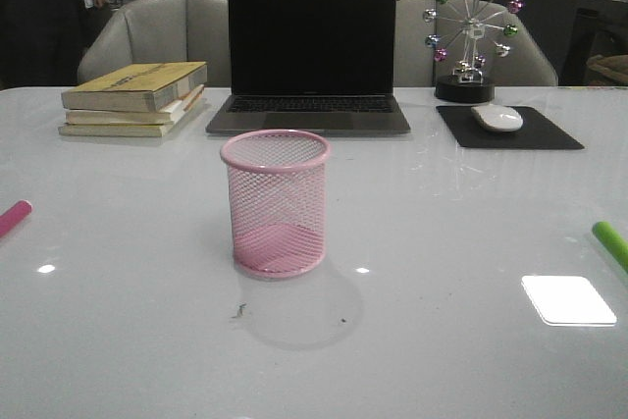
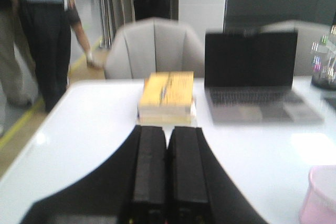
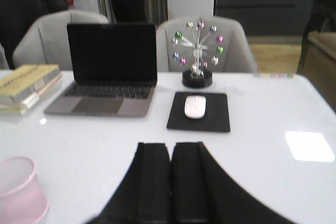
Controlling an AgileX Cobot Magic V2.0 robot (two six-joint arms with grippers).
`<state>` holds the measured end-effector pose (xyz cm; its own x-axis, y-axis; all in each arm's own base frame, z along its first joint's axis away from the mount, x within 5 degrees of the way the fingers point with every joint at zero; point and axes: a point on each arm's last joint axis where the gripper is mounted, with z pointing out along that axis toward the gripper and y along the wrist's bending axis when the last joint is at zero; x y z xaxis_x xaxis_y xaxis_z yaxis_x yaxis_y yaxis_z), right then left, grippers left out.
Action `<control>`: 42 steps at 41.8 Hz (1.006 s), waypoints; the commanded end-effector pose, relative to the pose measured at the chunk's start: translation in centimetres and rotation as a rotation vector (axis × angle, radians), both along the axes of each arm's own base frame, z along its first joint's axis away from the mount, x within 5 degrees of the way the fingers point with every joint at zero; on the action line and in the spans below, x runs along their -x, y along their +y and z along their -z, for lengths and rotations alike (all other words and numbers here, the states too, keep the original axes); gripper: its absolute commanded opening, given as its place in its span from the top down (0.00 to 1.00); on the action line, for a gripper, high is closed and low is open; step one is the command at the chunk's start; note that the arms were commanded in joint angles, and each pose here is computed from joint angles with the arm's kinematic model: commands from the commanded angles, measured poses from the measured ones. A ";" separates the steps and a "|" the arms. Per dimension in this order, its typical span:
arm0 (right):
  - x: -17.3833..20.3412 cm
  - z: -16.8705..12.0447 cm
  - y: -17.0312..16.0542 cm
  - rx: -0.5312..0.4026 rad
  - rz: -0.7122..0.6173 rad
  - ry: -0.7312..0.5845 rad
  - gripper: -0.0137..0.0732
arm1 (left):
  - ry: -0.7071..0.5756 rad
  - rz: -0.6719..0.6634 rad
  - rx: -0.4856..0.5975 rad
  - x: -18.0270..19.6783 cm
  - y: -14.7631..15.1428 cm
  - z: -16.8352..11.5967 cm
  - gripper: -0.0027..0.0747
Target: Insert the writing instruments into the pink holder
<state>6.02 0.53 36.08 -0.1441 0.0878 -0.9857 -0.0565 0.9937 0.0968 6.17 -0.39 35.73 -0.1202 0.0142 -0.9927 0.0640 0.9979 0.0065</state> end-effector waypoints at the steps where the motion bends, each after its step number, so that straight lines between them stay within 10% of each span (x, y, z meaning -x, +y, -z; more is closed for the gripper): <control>1: -1.7 -0.4 0.0 0.005 0.007 0.049 0.81 | 0.031 0.006 0.010 -1.5 -0.2 -0.6 0.85; 11: -4.5 2.7 0.2 0.019 -0.004 0.373 0.81 | 0.355 0.003 -0.017 -4.1 -0.3 2.3 0.85; 26: -7.2 5.1 0.3 0.027 -0.009 0.597 0.77 | 0.461 0.005 -0.018 -6.3 -0.5 3.5 0.83; 36: -8.4 6.1 0.3 0.030 -0.010 0.674 0.20 | 0.451 0.005 -0.018 -6.7 -0.5 3.5 0.27; 42: -9.3 6.8 0.2 0.047 -0.002 0.720 0.17 | 0.437 0.037 -0.015 -6.7 -1.0 3.4 0.19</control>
<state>14.34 0.90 28.42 -0.7968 0.0478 -0.6023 -0.0009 0.9968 0.0803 12.36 -0.88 30.76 -0.6167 0.0502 -0.7856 0.0747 0.9972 0.0051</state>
